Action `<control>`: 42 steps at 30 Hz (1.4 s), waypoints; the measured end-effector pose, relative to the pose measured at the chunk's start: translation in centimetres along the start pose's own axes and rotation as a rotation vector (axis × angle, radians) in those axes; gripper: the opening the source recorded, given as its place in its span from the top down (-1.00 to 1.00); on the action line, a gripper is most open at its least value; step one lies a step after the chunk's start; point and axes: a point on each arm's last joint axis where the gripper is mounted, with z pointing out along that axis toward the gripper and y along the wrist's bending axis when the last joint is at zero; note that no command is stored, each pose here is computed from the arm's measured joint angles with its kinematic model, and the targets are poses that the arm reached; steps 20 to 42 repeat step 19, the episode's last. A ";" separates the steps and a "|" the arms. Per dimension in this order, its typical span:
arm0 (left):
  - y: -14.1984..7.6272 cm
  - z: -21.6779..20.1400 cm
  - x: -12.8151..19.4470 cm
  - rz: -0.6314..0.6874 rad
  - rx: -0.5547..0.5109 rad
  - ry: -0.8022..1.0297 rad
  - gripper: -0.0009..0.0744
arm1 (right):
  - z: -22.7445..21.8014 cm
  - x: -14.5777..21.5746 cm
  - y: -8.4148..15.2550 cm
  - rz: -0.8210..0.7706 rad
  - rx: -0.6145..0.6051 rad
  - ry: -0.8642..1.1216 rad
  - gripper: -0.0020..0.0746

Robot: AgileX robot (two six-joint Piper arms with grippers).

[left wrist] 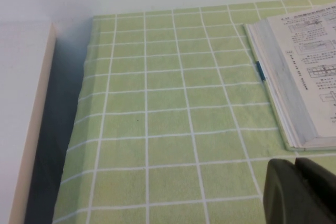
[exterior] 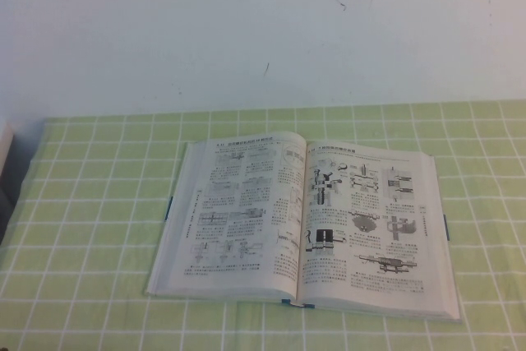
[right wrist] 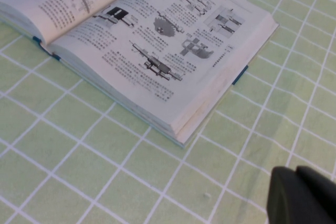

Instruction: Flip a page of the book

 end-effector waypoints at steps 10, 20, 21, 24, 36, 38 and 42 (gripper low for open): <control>0.0 0.0 0.0 0.001 0.001 0.000 0.98 | 0.0 0.0 0.0 0.000 0.000 0.000 0.95; 0.0 0.0 0.0 0.004 -0.001 0.000 0.98 | 0.0 0.0 0.0 0.000 0.000 0.000 0.95; 0.0 0.0 0.0 0.004 -0.001 0.000 0.98 | 0.0 0.0 0.0 0.000 0.000 0.000 0.95; 0.0 0.0 0.0 0.004 -0.001 0.000 0.98 | 0.0 0.0 0.0 0.000 0.000 0.000 0.95; 0.0 0.0 0.0 0.004 -0.001 0.000 0.98 | 0.0 0.0 0.0 0.000 0.000 0.000 0.95; 0.0 0.0 0.0 0.004 -0.001 0.000 0.98 | 0.0 0.0 0.0 0.000 0.000 0.000 0.95; 0.0 0.0 0.0 0.004 -0.001 0.000 0.98 | 0.0 0.0 0.0 0.000 0.000 0.000 0.95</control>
